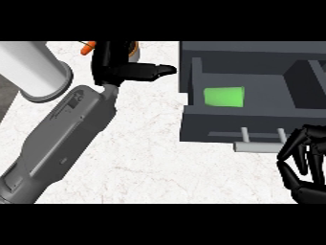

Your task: Pick up the cup, place it into the drawer and close the drawer

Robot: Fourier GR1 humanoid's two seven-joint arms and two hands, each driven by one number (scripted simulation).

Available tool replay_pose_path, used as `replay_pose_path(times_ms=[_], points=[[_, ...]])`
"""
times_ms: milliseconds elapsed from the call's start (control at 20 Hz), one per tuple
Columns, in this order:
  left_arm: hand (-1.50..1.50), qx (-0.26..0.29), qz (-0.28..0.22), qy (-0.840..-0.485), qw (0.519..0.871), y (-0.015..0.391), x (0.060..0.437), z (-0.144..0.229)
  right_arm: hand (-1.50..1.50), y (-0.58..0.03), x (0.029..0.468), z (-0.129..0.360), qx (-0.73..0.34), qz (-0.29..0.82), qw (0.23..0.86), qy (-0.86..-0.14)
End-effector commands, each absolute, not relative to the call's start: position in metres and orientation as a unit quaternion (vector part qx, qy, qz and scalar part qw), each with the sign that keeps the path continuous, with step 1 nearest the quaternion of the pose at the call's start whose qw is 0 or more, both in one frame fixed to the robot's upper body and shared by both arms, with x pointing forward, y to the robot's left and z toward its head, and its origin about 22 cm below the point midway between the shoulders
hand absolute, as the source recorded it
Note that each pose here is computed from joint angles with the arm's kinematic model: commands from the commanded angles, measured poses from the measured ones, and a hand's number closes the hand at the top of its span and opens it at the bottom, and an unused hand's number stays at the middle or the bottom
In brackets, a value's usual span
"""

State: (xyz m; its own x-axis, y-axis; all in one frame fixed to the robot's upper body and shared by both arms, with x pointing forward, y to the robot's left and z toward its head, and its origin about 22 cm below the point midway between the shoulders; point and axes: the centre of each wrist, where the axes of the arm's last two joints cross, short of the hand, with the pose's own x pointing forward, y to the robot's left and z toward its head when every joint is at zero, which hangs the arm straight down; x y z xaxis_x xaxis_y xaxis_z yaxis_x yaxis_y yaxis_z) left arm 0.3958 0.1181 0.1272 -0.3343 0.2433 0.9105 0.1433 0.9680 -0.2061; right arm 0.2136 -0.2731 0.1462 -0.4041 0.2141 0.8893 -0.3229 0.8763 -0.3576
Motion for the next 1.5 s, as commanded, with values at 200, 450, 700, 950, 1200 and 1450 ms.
replay_pose_path(times_ms=[200,450,700,950,1200,1450], points=[[-1.5,-0.118,0.065,-0.803,0.581,0.2,0.336,0.104,1.5,-0.257,0.219,0.123,-0.02,0.279,0.573,-0.771],[-1.5,-0.115,0.07,-0.805,0.578,0.24,0.323,0.093,1.5,-0.253,0.232,0.117,-0.079,0.385,0.534,-0.748],[-1.5,-0.111,0.077,-0.805,0.578,0.272,0.307,0.074,1.5,-0.233,0.247,0.088,-0.14,0.466,0.496,-0.72],[-1.5,-0.113,0.088,-0.801,0.581,0.288,0.288,0.066,1.5,-0.214,0.26,0.044,-0.156,0.49,0.486,-0.707],[-1.5,-0.108,0.08,-0.803,0.581,0.319,0.282,0.053,-1.5,-0.212,0.285,0.022,-0.175,0.507,0.503,-0.678],[-1.5,-0.108,0.076,-0.806,0.577,0.325,0.275,0.055,-1.5,-0.216,0.334,0.01,-0.192,0.533,0.518,-0.641]])
